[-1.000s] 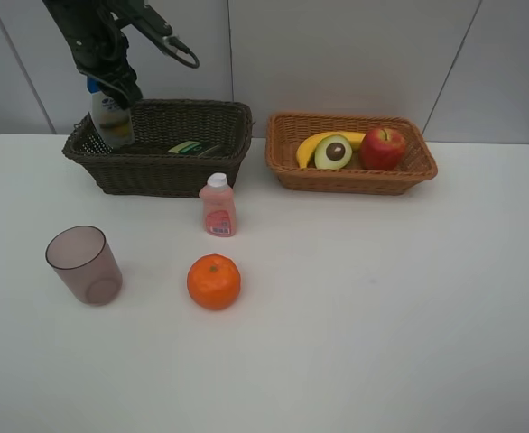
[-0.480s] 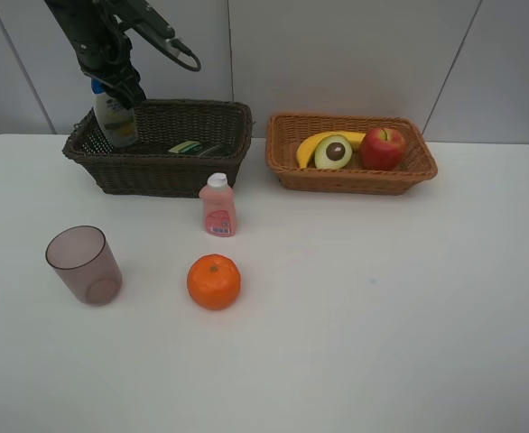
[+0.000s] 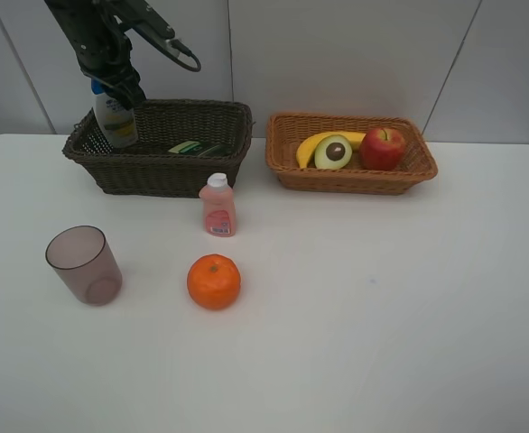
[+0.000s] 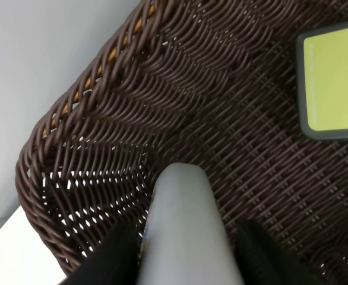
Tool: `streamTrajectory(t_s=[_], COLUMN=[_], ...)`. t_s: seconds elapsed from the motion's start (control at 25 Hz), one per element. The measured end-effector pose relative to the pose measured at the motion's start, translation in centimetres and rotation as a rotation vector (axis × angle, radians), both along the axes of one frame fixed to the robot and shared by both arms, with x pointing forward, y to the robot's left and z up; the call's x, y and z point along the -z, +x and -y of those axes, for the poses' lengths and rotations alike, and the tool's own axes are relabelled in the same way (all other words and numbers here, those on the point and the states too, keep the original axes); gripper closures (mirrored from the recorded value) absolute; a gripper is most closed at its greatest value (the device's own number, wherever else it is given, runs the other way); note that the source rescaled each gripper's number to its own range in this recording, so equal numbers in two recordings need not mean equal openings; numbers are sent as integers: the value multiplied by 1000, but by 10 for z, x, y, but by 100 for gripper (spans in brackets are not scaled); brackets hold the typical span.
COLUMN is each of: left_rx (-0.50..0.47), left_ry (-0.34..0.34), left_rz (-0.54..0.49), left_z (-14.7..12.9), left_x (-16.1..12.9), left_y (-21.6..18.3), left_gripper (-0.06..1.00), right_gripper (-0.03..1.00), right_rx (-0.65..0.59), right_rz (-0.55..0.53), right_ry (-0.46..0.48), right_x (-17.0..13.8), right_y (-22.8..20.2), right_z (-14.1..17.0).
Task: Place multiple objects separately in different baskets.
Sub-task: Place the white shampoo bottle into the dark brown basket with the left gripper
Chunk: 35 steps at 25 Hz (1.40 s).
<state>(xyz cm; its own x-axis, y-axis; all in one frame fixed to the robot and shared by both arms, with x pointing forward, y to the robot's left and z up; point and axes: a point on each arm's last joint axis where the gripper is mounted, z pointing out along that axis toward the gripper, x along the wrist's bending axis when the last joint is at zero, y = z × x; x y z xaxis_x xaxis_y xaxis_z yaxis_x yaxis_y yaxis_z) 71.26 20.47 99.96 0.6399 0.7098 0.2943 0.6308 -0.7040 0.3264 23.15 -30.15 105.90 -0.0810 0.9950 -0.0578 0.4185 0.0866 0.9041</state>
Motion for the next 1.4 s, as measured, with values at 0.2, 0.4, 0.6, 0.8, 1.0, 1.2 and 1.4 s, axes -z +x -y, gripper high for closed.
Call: streamTrajectory(t_s=[0.2,0.4,0.6,0.8,1.0,1.2,1.4], left_rx=[-2,-2,0,-1,-3,-6,-9], left_ry=[3,3,1,1,-2,-5,-21], left_rz=[-16,-17,-2,-7,-22,-40,-47], left_z=[0,0,0,0,0,0,1], left_x=[1,1,-1,-1,0,0,0], left_y=[-1,-1,0,-1,-2,-4,-4], left_gripper=[47,41,14,9,4,3,3], right_gripper=[-1,-1,-1,-1,-1,-1,-1], right_rx=[0,0,0,0,0,0,0], right_rz=[0,0,0,0,0,0,0], right_ry=[0,0,0,0,0,0,0], right_x=[0,0,0,0,0,0,0], right_y=[0,0,0,0,0,0,0], right_z=[0,0,0,0,0,0,0])
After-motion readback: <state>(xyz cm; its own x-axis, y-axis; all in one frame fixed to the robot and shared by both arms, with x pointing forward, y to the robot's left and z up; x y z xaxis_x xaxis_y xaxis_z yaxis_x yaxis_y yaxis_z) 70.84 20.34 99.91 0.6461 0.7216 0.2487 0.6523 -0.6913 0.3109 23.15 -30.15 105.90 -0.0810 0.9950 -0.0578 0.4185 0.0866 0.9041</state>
